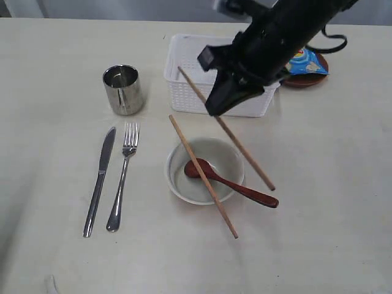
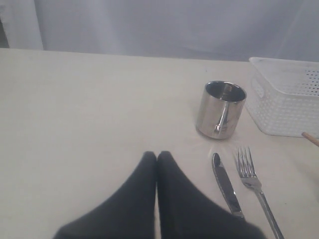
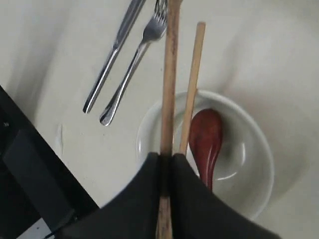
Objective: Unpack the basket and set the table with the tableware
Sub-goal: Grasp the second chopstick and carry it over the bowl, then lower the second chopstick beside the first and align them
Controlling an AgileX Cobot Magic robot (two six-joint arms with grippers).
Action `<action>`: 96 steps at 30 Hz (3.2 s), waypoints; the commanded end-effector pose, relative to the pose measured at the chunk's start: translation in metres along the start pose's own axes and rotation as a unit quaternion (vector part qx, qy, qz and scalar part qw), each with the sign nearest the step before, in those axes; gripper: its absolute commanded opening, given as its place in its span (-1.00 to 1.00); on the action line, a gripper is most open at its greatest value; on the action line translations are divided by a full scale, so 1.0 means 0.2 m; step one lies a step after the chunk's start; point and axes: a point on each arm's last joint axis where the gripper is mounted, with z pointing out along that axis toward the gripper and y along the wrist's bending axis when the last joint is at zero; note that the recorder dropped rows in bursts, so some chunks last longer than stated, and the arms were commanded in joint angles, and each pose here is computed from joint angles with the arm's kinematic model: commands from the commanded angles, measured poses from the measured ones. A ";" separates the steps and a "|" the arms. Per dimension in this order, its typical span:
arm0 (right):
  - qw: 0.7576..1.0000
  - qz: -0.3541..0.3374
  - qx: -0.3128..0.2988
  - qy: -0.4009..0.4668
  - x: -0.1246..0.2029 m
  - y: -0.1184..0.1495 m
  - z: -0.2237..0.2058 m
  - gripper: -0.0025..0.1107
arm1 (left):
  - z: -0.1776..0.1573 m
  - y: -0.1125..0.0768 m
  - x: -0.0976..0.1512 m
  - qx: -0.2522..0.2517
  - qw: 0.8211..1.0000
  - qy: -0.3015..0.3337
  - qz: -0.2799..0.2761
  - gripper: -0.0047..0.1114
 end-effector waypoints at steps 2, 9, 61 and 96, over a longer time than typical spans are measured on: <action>1.000 0.013 0.014 0.000 0.06 -0.01 0.10 -0.96 | 0.00 0.00 0.00 0.002 1.000 -0.001 0.003 -0.92; 0.998 0.057 0.036 -0.019 0.10 -0.07 0.17 -0.96 | 0.00 0.00 0.00 0.002 1.000 -0.001 0.003 -0.92; 0.997 0.047 0.060 -0.010 0.12 -0.02 0.33 -0.62 | 0.00 0.00 0.00 0.002 1.000 -0.001 0.003 -0.92; 0.987 -0.108 0.114 0.026 0.24 0.34 0.39 -0.57 | 0.00 0.00 0.00 0.002 1.000 -0.001 0.003 -0.92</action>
